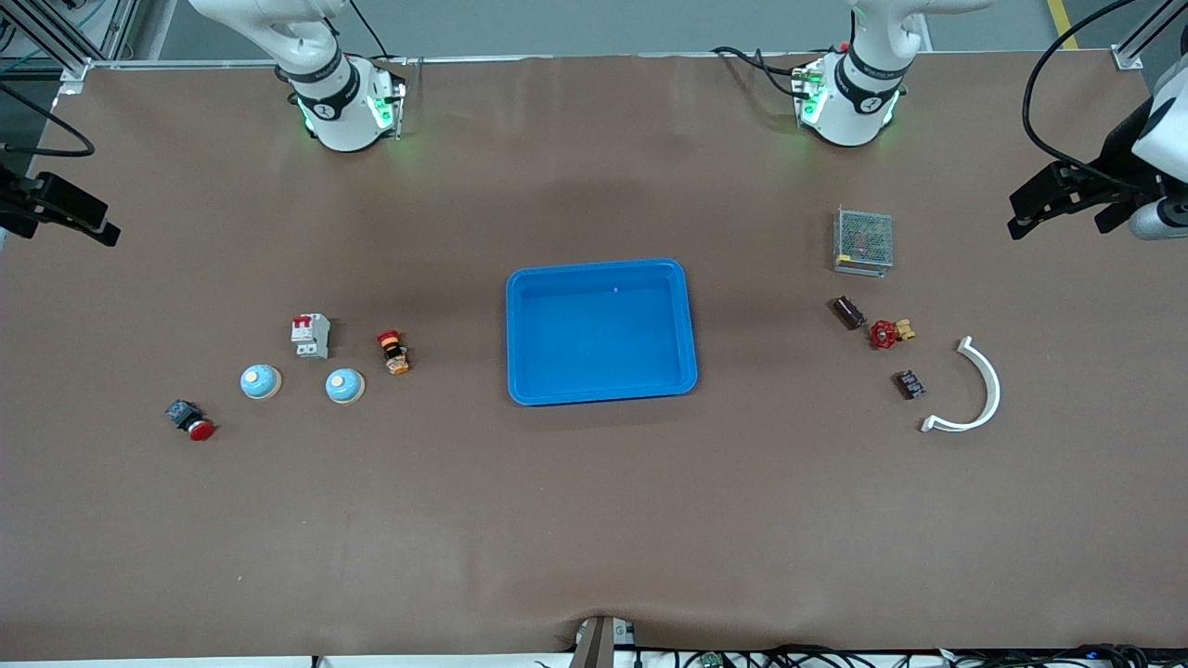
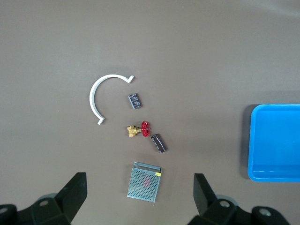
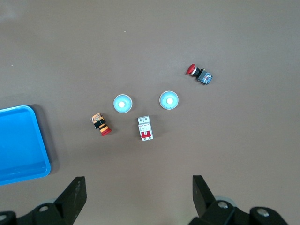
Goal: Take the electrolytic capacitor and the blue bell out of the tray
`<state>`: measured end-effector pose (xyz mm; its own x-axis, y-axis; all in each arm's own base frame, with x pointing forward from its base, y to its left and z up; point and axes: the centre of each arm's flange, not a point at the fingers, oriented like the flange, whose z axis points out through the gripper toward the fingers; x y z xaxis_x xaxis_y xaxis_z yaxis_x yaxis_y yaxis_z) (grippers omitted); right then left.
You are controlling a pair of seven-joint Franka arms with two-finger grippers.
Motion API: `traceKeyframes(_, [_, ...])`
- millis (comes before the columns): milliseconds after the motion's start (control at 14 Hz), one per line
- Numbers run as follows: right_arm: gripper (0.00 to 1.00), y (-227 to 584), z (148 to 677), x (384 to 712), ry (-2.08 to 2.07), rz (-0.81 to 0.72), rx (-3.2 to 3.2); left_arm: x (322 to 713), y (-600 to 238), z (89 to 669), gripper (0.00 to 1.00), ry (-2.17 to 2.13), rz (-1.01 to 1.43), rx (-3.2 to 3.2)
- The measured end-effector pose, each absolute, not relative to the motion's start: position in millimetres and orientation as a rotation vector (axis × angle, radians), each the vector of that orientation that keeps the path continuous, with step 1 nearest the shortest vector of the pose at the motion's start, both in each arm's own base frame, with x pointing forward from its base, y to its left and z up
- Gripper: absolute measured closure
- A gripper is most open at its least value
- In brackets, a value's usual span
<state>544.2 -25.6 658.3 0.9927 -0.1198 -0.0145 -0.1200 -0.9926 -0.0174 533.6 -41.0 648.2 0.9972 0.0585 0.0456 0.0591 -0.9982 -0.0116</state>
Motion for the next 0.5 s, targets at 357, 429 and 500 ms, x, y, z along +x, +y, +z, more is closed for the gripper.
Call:
traceKeyframes(357, [0.00,-17.9,657.9,544.4,0.135,0.025,-3.120,533.9,-41.1,648.4,0.00,-0.092,-0.075,-3.127])
traceKeyframes(429, [0.00,-13.7,657.8,544.5,0.110,0.026,-3.121,533.9,-41.2,648.4,0.00,-0.092,-0.075,-3.127])
traceKeyframes(500, [0.00,-10.0,657.6,544.4,0.087,0.028,-3.122,533.9,-41.2,648.4,0.00,-0.091,-0.075,-3.127])
